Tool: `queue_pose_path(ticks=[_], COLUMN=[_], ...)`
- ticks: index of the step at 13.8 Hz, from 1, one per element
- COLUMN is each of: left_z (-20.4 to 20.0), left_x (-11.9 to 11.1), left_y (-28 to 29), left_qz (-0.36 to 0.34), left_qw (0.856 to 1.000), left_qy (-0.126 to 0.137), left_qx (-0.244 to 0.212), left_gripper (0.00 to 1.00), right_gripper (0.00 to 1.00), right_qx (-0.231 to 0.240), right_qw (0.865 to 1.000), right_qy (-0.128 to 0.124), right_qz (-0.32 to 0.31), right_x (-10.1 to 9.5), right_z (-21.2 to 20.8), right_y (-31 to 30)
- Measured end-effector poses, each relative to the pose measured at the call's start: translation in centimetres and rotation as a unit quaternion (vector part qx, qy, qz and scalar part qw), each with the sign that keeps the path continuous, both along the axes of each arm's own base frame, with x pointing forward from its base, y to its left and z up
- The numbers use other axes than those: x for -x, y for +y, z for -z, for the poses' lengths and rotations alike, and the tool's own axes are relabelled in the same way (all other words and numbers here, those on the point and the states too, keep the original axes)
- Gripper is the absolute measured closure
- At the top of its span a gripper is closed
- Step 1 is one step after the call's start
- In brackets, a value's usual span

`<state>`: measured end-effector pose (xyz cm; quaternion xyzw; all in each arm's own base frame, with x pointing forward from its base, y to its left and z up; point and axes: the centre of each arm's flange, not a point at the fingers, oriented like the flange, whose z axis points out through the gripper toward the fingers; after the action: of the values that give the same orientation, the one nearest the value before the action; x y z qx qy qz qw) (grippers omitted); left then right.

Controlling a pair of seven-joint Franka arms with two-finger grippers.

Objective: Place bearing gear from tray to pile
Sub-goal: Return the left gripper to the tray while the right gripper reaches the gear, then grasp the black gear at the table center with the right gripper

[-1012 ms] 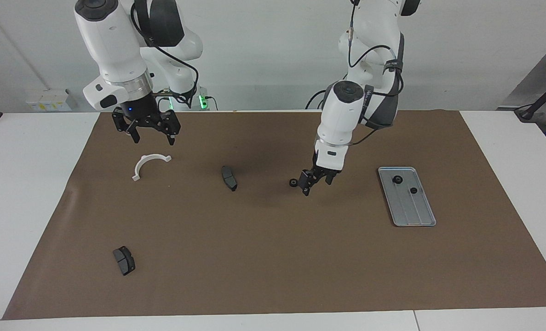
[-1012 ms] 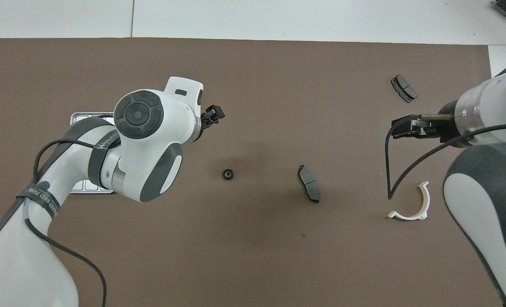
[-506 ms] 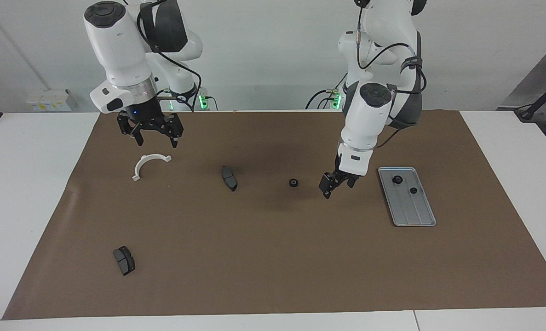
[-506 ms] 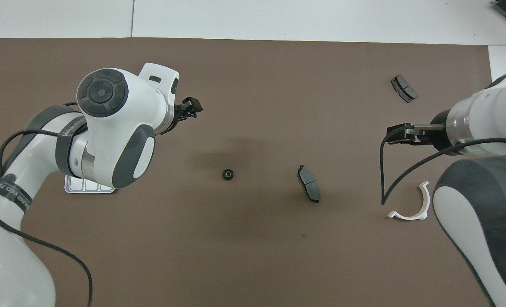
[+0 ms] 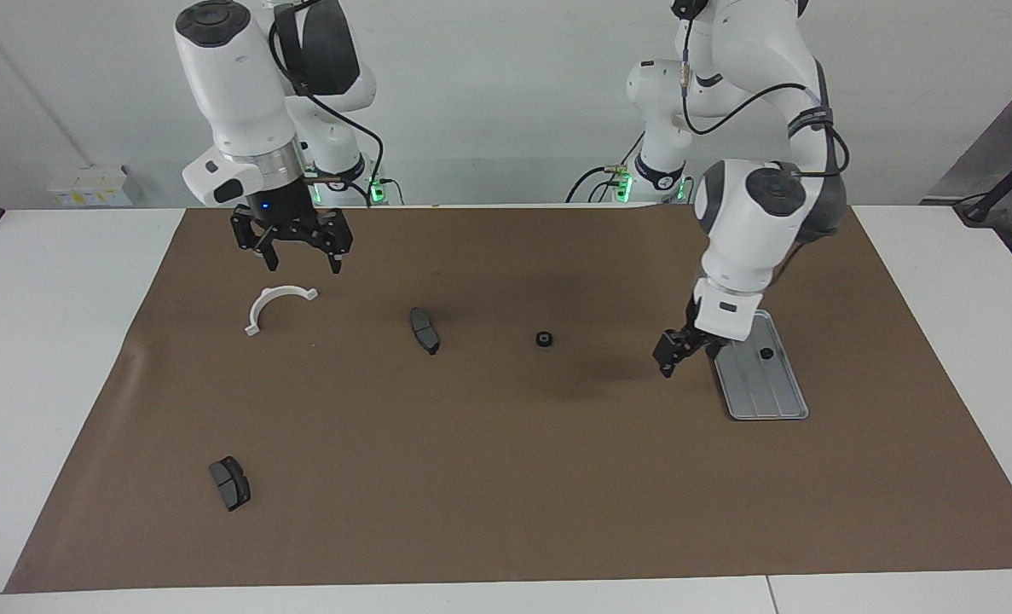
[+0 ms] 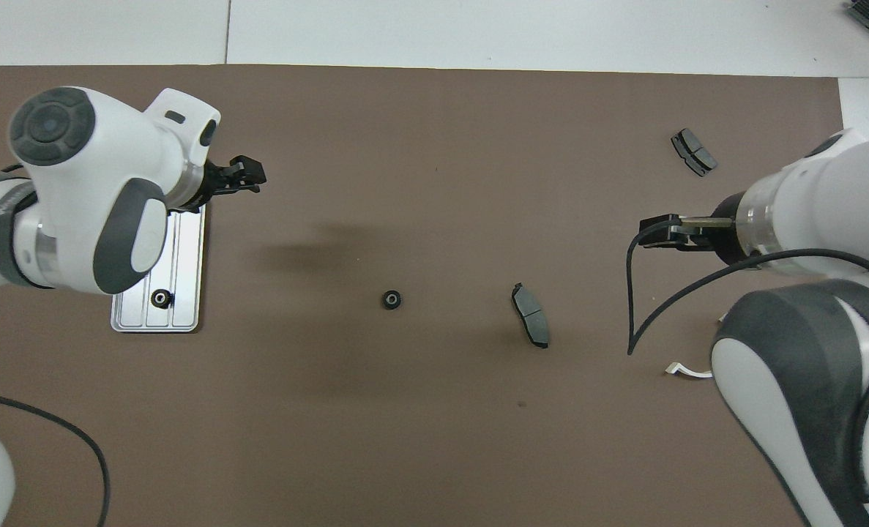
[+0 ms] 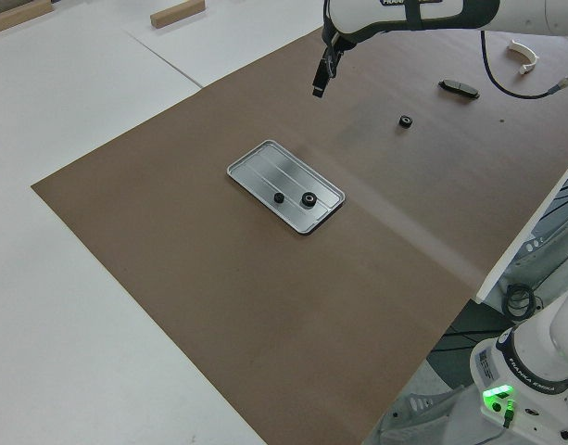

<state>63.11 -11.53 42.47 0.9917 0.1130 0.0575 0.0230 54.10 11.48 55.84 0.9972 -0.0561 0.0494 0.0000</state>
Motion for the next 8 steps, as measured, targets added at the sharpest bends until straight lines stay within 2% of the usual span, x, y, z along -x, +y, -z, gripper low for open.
queue_pose_path(ticks=[1,4,8], left_z=[0.1,0.4,3.2], left_x=[-0.5,-0.9,0.4], left_y=[3.7,12.9,15.8], left_qz=[0.024,0.097,0.136], left_qw=[1.000,0.995,0.990], left_qy=[0.002,0.004,0.032], left_qx=[-0.007,-0.023,-0.024], left_gripper=[0.00,0.00,0.02], right_gripper=[0.00,0.00,0.00], right_qx=[-0.002,-0.014,-0.029], right_qw=[1.000,0.999,0.998], right_qy=[-0.001,-0.024,-0.022], right_qz=[0.006,0.022,0.043], right_x=[0.3,0.2,1.2], right_z=[0.4,1.4,3.8], right_y=[1.4,4.2,11.1])
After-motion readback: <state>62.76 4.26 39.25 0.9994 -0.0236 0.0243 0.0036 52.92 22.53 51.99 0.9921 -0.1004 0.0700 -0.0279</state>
